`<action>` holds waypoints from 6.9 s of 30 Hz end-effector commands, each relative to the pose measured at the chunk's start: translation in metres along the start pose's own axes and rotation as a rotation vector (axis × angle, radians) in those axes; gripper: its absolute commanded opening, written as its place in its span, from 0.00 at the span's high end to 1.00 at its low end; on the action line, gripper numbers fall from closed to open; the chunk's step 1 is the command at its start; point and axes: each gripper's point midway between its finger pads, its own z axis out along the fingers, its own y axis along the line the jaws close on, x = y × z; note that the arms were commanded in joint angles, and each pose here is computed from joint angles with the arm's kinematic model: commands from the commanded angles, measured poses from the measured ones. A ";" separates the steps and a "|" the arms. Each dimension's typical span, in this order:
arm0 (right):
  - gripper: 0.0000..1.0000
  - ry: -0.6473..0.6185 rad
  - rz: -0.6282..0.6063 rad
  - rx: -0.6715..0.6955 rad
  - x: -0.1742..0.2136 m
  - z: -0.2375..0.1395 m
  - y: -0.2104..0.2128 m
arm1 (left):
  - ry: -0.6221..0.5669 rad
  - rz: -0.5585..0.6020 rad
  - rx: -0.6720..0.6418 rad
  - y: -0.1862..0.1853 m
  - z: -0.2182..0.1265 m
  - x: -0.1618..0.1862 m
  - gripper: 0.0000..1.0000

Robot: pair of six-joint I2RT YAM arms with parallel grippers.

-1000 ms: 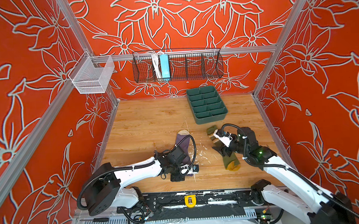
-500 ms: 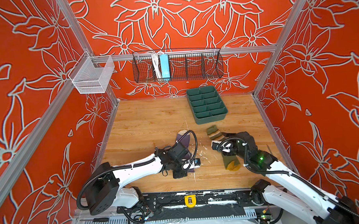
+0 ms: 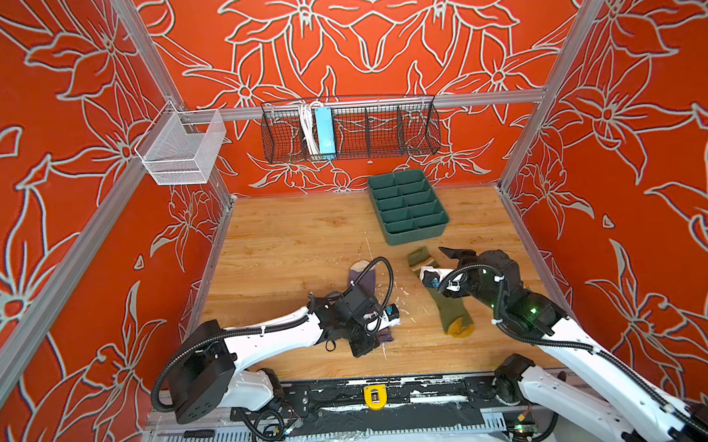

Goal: Roll the socks

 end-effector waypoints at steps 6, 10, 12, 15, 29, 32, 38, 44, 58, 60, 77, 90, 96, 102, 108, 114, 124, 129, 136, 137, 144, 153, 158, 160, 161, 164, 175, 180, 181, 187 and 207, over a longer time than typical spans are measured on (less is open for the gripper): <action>0.25 -0.018 0.131 -0.159 -0.012 -0.021 0.014 | 0.015 -0.380 0.117 -0.012 0.036 0.023 1.00; 0.20 0.011 0.204 -0.211 -0.013 -0.028 0.019 | 0.041 -0.444 0.180 -0.021 0.048 0.040 1.00; 0.02 -0.027 0.253 -0.247 -0.023 -0.029 0.021 | 0.063 -0.457 0.203 -0.024 0.052 0.047 1.00; 0.02 -0.128 0.470 -0.186 -0.047 -0.024 -0.006 | 0.106 -0.467 0.208 -0.026 0.056 0.054 1.00; 0.06 0.002 0.412 -0.612 -0.040 -0.042 0.093 | 0.087 -0.516 0.191 -0.021 0.070 0.075 1.00; 0.08 0.057 0.225 -0.665 -0.025 -0.049 0.135 | 0.093 -0.517 0.191 -0.020 0.073 0.077 1.00; 0.13 0.049 0.042 -0.712 -0.037 -0.053 0.186 | 0.102 -0.517 0.183 -0.018 0.074 0.081 1.00; 0.21 0.024 -0.021 -0.695 -0.059 -0.030 0.225 | 0.115 -0.518 0.182 -0.018 0.075 0.086 1.00; 0.31 -0.001 -0.085 -0.613 -0.069 0.020 0.261 | 0.133 -0.494 0.187 -0.019 0.074 0.088 1.00; 0.33 0.010 -0.088 -0.630 -0.064 0.019 0.268 | 0.131 -0.488 0.182 -0.019 0.073 0.088 1.00; 0.47 0.085 -0.249 -0.708 -0.031 -0.001 0.286 | 0.094 -0.465 0.169 -0.017 0.067 0.085 1.00; 0.68 0.090 -0.290 -0.743 -0.032 0.007 0.306 | 0.095 -0.469 0.179 -0.019 0.066 0.083 1.00; 0.92 0.096 -0.306 -0.772 -0.030 0.001 0.309 | 0.042 -0.445 0.152 -0.015 0.056 0.067 1.00; 0.99 0.109 -0.308 -0.768 -0.030 0.004 0.309 | -0.037 -0.381 0.112 -0.013 0.030 0.045 0.57; 1.00 0.113 -0.280 -0.779 -0.036 0.005 0.309 | -0.165 -0.340 -0.021 0.002 -0.004 0.025 0.27; 1.00 0.163 -0.168 -0.924 -0.048 -0.004 0.306 | -0.509 -0.370 -0.447 0.055 -0.106 -0.001 0.19; 1.00 0.296 0.096 -1.132 -0.083 0.007 0.301 | -0.869 0.104 -0.834 0.027 -0.307 -0.012 0.14; 1.00 0.352 0.304 -1.294 -0.111 0.014 0.291 | -0.534 0.458 -0.834 0.012 -0.307 -0.014 0.14; 1.00 0.463 0.473 -1.418 -0.119 0.038 0.296 | -0.238 0.787 -0.718 0.014 -0.244 -0.014 0.15; 1.00 0.474 0.485 -1.421 -0.118 0.041 0.297 | -0.226 0.805 -0.692 0.013 -0.234 -0.013 0.16; 1.00 0.519 0.564 -1.455 -0.115 0.057 0.299 | -0.095 0.984 -0.638 0.009 -0.142 0.008 0.19; 1.00 0.570 0.626 -1.511 -0.113 0.069 0.302 | -0.014 1.049 -0.619 -0.014 -0.074 0.030 0.36; 1.00 0.580 0.619 -1.495 -0.109 0.072 0.303 | 0.136 1.025 -0.617 0.000 -0.048 0.054 0.47; 1.00 0.577 0.619 -1.491 -0.109 0.074 0.302 | 0.161 1.013 -0.583 -0.003 -0.041 0.056 0.46; 1.00 0.577 0.619 -1.485 -0.109 0.075 0.302 | 0.166 0.997 -0.551 -0.006 -0.036 0.058 0.45; 1.00 0.577 0.618 -1.473 -0.107 0.076 0.300 | 0.150 0.948 -0.481 -0.015 -0.024 0.063 0.41; 1.00 0.560 0.623 -1.465 -0.109 0.074 0.295 | 0.144 0.758 -0.571 0.010 -0.008 0.066 0.39; 1.00 0.558 0.619 -1.460 -0.109 0.074 0.293 | 0.161 0.741 -0.559 0.013 0.000 0.070 0.39; 1.00 0.560 0.618 -1.461 -0.109 0.074 0.294 | 0.169 0.741 -0.556 0.014 0.002 0.071 0.40; 1.00 0.554 0.620 -1.460 -0.109 0.072 0.292 | 0.197 0.712 -0.546 0.020 0.012 0.071 0.49; 0.49 0.517 0.647 -1.137 -0.074 0.063 0.228 | 0.336 0.686 -0.424 0.013 0.032 0.087 1.00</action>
